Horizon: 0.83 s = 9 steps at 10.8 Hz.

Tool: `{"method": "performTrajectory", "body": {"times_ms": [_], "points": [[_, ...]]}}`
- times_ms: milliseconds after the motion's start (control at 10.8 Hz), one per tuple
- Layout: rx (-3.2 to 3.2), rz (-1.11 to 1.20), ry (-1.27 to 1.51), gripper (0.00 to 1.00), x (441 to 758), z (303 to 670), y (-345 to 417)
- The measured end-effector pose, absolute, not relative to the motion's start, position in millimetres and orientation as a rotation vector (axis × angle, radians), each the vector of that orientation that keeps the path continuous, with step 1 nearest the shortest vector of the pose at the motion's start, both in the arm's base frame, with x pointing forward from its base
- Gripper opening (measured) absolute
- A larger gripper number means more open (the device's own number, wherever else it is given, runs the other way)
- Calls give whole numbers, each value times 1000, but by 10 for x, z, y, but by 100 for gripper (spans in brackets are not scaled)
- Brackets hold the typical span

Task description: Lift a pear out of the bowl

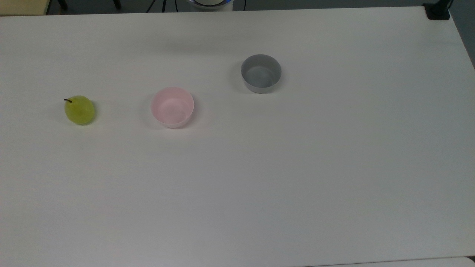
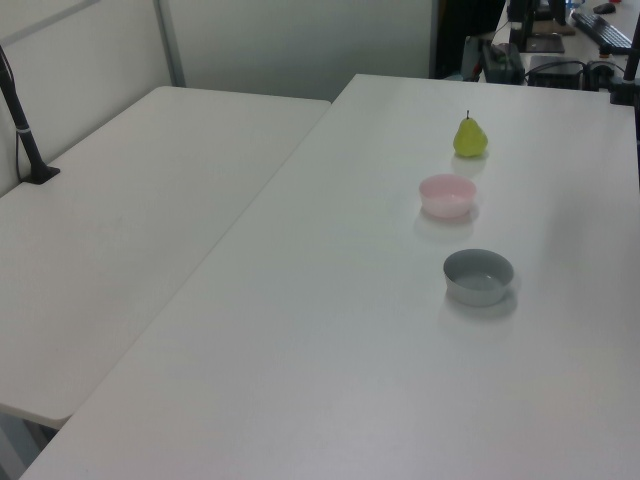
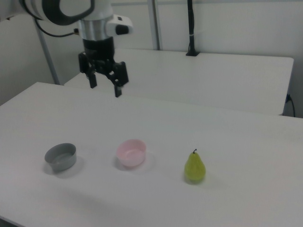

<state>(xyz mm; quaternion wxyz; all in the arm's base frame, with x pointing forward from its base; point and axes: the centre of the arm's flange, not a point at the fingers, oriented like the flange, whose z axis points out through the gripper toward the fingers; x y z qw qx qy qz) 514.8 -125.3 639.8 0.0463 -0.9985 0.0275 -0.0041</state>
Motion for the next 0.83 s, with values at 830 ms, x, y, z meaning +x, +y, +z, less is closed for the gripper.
{"method": "performTrajectory", "body": {"times_ms": [830], "points": [[-3086,-102,-63,100,5700,5966,-401]]}}
